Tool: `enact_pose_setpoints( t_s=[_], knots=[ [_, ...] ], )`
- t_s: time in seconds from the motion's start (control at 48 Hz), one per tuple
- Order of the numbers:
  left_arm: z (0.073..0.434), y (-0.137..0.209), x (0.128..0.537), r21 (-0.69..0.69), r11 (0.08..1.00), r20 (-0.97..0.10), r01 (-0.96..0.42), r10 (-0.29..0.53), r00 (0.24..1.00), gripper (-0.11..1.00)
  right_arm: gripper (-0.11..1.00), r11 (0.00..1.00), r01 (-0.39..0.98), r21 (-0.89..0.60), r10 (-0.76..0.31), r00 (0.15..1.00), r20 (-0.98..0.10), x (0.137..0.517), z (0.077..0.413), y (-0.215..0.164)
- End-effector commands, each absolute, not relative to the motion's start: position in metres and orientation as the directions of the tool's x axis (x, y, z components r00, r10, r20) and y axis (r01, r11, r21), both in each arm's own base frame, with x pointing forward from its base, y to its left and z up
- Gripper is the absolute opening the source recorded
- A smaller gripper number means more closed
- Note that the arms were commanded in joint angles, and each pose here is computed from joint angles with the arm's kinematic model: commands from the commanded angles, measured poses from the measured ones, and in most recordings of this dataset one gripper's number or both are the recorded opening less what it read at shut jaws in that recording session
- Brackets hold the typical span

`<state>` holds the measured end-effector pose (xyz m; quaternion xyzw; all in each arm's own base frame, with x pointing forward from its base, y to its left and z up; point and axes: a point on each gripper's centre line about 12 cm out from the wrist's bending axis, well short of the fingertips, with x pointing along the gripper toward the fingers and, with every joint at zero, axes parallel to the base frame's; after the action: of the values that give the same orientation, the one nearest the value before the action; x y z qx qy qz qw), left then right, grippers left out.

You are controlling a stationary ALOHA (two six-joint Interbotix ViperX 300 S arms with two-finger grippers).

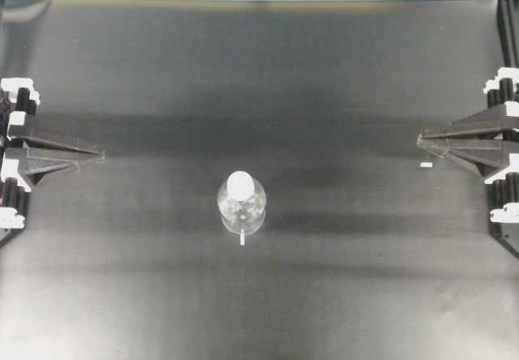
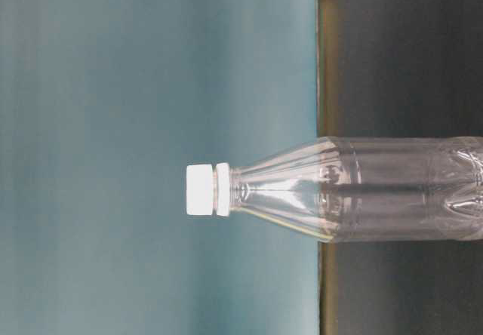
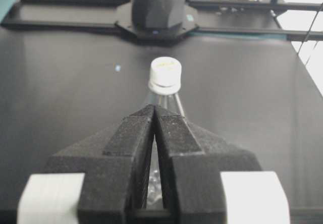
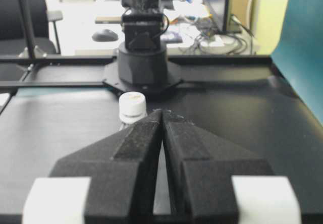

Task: Open the bottle cap by holding the bottle with the left arm and twisting the cap with the right arm.
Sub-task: 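Move the left gripper to the clear bottle and close around its body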

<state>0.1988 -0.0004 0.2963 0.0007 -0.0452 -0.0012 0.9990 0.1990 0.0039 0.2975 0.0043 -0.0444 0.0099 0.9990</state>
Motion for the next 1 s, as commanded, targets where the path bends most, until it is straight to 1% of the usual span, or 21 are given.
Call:
enact_pose_setpoints(
  t_s=[0.0,0.063,0.125,0.146,0.354,0.438,0.479,0.521,0.584,0.667,0.75,0.813,0.896,0.98],
  knots=[
    [0.323,-0.001,0.206,0.056,0.998,0.143,0.004,-0.012,0.990,0.14,0.03,1.000,0.005,0.014,-0.006,0.995,0.096,0.201,0.301,-0.001],
    [0.330,0.000,0.213,0.058,0.998,0.146,-0.004,-0.004,0.989,0.16,0.01,0.999,0.003,0.041,-0.007,0.996,0.090,0.203,0.304,-0.001],
    [0.337,0.001,0.221,0.059,0.998,0.145,-0.008,0.000,0.989,0.10,0.00,0.998,0.006,0.062,-0.011,0.997,0.081,0.205,0.306,-0.001],
    [0.338,0.002,0.226,0.056,0.998,0.140,-0.008,0.000,0.990,0.09,0.00,0.998,0.008,0.068,-0.013,0.997,0.078,0.205,0.306,-0.002],
    [0.345,0.000,0.261,0.056,0.998,0.114,0.002,-0.008,0.993,0.10,0.00,0.997,0.004,0.081,-0.003,1.000,-0.011,0.209,0.304,0.000],
    [0.344,0.000,0.277,0.055,0.998,0.117,0.004,-0.010,0.993,0.13,0.00,0.996,0.004,0.093,-0.002,1.000,-0.019,0.208,0.305,0.000],
    [0.342,-0.001,0.288,0.055,0.998,0.122,0.007,-0.013,0.992,0.19,0.00,0.995,0.004,0.098,-0.002,1.000,-0.020,0.207,0.305,0.000],
    [0.342,-0.003,0.297,0.055,0.998,0.131,0.015,-0.022,0.991,0.28,0.00,0.995,0.002,0.102,0.000,1.000,-0.018,0.207,0.305,0.000],
    [0.340,-0.007,0.311,0.056,0.998,0.148,0.027,-0.035,0.988,0.46,0.00,0.994,0.000,0.108,0.001,1.000,-0.017,0.206,0.306,0.001],
    [0.338,-0.011,0.330,0.037,0.998,0.170,0.042,-0.048,0.984,0.72,0.00,0.994,0.000,0.111,0.001,1.000,-0.012,0.205,0.307,0.001],
    [0.325,-0.013,0.346,0.027,0.998,0.176,0.050,-0.054,0.983,0.91,0.00,0.994,-0.002,0.111,0.001,1.000,0.011,0.202,0.312,0.001],
    [0.308,-0.012,0.357,0.016,0.999,0.176,0.051,-0.053,0.983,0.98,0.00,0.994,-0.005,0.112,0.001,1.000,0.028,0.199,0.317,0.001],
    [0.290,-0.013,0.368,0.008,0.998,0.175,0.057,-0.057,0.983,0.96,0.00,0.993,-0.007,0.115,0.002,0.999,0.044,0.193,0.322,0.001],
    [0.278,-0.015,0.375,-0.003,0.998,0.175,0.063,-0.062,0.983,0.98,0.00,0.993,-0.008,0.118,0.003,0.999,0.046,0.188,0.325,0.001]
  ],
)
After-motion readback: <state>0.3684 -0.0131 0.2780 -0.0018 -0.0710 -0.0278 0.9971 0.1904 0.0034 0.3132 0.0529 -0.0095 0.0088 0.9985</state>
